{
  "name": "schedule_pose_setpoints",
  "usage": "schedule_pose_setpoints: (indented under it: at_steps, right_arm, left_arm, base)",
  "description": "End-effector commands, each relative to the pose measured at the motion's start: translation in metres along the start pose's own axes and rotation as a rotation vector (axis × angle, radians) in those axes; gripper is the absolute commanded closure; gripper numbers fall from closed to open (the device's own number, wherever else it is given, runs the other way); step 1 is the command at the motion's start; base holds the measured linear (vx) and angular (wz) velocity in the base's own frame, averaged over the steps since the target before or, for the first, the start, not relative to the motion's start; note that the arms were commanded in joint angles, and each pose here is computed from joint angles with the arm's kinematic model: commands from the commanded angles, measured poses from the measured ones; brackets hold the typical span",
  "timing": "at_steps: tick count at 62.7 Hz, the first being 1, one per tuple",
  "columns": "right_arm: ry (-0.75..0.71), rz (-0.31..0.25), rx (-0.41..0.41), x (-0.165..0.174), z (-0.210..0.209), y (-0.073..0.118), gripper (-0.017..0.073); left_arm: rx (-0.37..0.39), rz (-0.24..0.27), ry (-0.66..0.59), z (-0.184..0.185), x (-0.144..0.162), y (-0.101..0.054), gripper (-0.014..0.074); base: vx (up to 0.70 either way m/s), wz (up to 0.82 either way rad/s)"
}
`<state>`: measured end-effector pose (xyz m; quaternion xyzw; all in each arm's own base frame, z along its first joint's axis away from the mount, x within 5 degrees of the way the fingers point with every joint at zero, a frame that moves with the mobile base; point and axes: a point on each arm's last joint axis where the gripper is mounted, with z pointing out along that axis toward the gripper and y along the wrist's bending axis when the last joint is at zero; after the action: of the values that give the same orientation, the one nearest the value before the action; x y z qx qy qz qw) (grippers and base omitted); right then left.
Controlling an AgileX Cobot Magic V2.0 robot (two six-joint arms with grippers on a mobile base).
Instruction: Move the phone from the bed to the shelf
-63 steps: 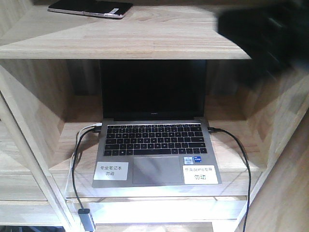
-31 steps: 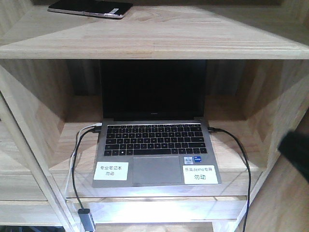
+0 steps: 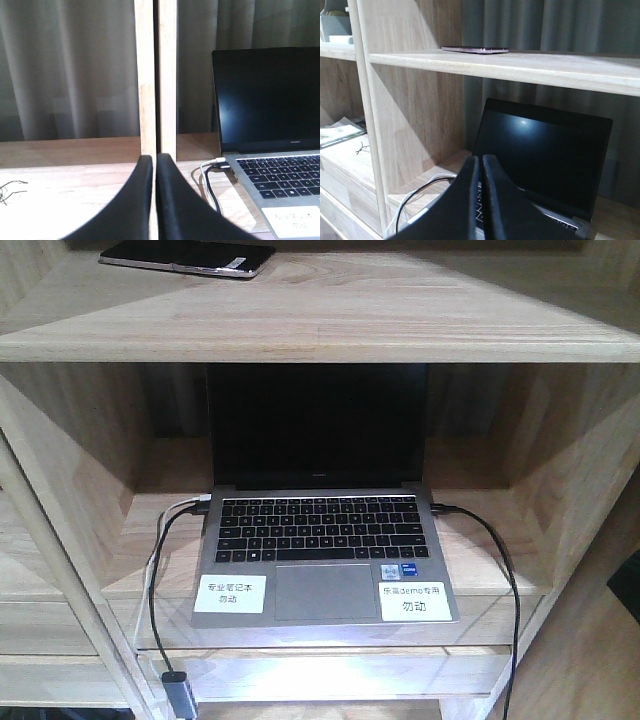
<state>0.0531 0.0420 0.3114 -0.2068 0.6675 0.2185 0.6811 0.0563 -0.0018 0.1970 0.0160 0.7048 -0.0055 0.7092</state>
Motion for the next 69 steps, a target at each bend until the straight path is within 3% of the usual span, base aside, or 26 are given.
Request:
schedule_pose_setpoints:
  at_steps: [1,22,33,57,64,69]
  right_arm:
    - [-0.074,0.008,0.039,-0.013,-0.001,-0.003,0.0565]
    - [-0.078,0.024,0.038,-0.013,-0.001,-0.003,0.0565]
    - [-0.062,-0.014,0.055,-0.012,0.0,-0.005,0.0565]
    - [-0.057,0.112,0.171,-0.011,-0.001,-0.016,0.0565]
    - [-0.055,0.09,0.19,-0.01,-0.002,-0.017,0.0565]
    - [-0.047,0.035,0.243,-0.009,-0.002,-0.02,0.0565]
  left_arm:
    - [0.003,-0.02,-0.105,-0.002,-0.016,0.0,0.0592]
    - [0.003,-0.02,-0.105,-0.002,-0.016,0.0,0.0592]
    - [0.003,-0.02,-0.105,-0.002,-0.016,0.0,0.0592]
    - [0.003,-0.02,-0.105,-0.002,-0.016,0.0,0.0592]
    - [0.003,-0.02,-0.105,-0.002,-0.016,0.0,0.0592]
    - [0.003,-0.02,-0.105,-0.002,-0.016,0.0,0.0592]
  base:
    - [0.0,0.0]
    - [0.0,0.0]
    - [0.0,0.0]
    - [0.0,0.0]
    - [0.0,0.0]
    - [0.0,0.0]
